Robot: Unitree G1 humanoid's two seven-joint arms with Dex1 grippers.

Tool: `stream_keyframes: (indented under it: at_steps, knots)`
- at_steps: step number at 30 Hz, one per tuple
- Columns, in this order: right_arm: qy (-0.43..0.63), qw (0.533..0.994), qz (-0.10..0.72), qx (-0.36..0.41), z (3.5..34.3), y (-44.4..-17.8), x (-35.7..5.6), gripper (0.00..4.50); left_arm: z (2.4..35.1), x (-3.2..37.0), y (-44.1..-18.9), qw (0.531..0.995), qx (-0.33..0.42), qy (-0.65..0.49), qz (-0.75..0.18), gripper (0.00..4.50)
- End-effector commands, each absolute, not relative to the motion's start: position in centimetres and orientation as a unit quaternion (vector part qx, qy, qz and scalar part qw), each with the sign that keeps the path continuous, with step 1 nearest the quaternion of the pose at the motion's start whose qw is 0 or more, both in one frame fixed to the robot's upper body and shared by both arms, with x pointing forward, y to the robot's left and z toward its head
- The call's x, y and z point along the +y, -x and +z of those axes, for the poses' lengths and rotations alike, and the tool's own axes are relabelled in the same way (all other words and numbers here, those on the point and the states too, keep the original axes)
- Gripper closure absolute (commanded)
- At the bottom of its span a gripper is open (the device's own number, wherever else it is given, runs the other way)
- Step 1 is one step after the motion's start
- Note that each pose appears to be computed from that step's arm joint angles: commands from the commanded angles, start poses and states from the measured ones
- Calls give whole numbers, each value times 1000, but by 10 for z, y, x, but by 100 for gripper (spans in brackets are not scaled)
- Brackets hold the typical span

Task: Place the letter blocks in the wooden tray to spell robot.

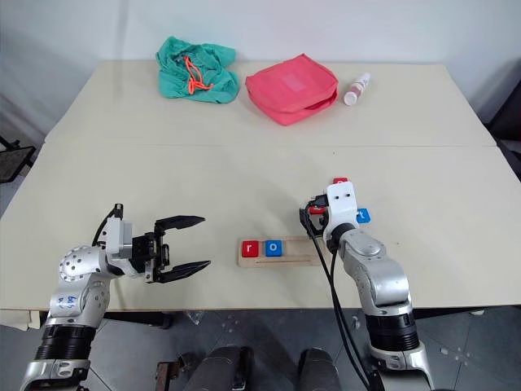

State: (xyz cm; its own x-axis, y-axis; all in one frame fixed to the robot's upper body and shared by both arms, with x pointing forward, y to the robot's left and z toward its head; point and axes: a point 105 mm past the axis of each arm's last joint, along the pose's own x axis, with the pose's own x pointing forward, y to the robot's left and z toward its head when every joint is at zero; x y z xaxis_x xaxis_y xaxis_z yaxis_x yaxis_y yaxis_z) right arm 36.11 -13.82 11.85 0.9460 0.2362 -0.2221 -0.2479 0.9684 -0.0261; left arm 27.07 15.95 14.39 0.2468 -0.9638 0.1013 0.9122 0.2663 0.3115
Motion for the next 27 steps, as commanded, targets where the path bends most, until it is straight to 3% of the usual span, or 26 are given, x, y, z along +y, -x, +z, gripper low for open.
stream_keyframes:
  at_steps: [1, 5, 6, 11, 18, 23, 27]
  knots:
    - [20, 984, 122, 131, 105, -358, -137, 157, 154, 160, -266, 778, -156, -105, -600, 0]
    - [21, 985, 125, 120, 109, -359, -136, 293, 153, 160, -267, 777, -155, -105, -601, 0]
    - [22, 985, 125, 116, 111, -360, -135, 305, 153, 160, -268, 777, -155, -105, -602, 0]
    - [25, 985, 161, 58, 147, -356, -131, 304, 152, 160, -273, 770, -151, -103, -612, 0]
    - [30, 984, 170, 49, 160, -336, -157, 304, 153, 156, -281, 762, -154, -102, -621, 0]
    - [38, 989, 138, 35, 164, -320, -182, 304, 154, 156, -283, 759, -156, -102, -624, 0]
    - [52, 989, 113, 81, 132, -275, -205, 304, 153, 154, -282, 750, -157, -92, -635, 0]
